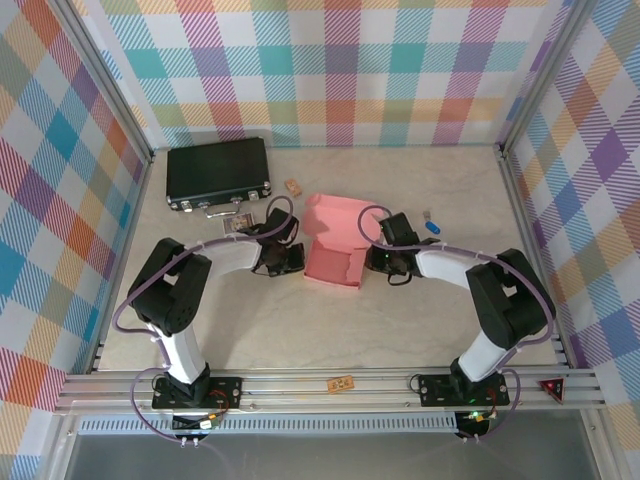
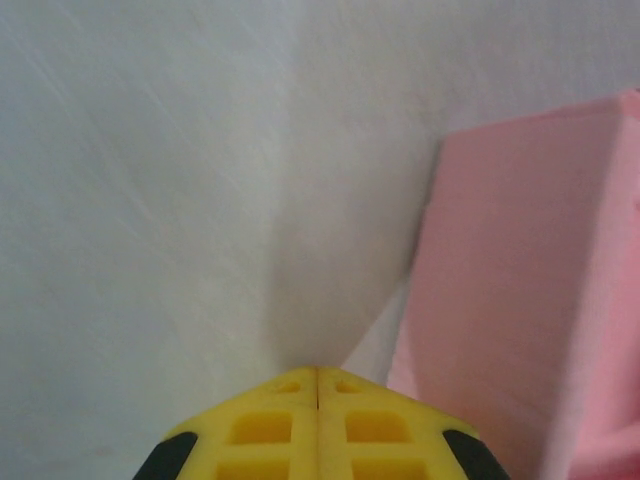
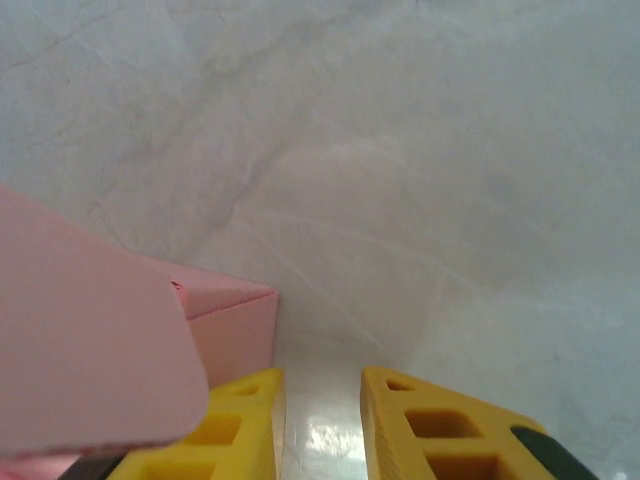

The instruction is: Fold the paper box

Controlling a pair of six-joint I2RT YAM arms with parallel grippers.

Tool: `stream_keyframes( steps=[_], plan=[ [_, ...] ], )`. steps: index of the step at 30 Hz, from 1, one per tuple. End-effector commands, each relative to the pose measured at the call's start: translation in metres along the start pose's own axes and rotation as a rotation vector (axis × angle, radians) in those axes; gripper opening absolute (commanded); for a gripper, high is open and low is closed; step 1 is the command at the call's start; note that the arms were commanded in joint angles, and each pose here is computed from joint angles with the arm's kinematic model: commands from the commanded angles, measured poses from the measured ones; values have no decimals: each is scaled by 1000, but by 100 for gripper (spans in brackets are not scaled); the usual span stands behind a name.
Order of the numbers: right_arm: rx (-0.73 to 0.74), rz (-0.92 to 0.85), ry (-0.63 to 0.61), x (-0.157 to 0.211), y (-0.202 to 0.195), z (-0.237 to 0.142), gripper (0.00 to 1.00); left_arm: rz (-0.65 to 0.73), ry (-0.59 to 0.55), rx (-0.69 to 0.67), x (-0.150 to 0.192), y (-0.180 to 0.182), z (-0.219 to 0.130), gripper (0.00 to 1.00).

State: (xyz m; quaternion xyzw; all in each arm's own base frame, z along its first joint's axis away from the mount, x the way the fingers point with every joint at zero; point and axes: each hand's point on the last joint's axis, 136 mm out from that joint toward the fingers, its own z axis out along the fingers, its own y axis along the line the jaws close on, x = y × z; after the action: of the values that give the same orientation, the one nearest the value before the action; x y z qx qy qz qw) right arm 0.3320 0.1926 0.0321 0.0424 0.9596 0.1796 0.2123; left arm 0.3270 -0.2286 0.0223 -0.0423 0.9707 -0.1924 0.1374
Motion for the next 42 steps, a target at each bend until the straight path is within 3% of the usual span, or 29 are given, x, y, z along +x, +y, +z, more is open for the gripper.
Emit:
stream_keyframes(
  steps=[1,12,17,23,30,36,42],
  plan=[
    [38,-66,14,-8,-2,2,27,-29,32,11,23,-5,-4,0],
    [100,-144,-16,-28,-10,-22,30,-70,-67,-46,25,3,-26,0],
    [-2,-157,-19,-33,5,-45,34,-50,-114,-95,19,10,-43,0],
    [-207,-160,32,-32,46,-56,49,-37,-181,-99,10,11,-59,2],
    [-208,-125,62,-37,49,-37,56,-40,-228,-26,6,1,-67,6],
    [-203,-119,110,-28,46,-21,56,-66,-239,2,6,2,-68,7],
    [-197,-113,138,-22,44,-10,45,-75,-239,15,9,4,-67,8]
  ],
)
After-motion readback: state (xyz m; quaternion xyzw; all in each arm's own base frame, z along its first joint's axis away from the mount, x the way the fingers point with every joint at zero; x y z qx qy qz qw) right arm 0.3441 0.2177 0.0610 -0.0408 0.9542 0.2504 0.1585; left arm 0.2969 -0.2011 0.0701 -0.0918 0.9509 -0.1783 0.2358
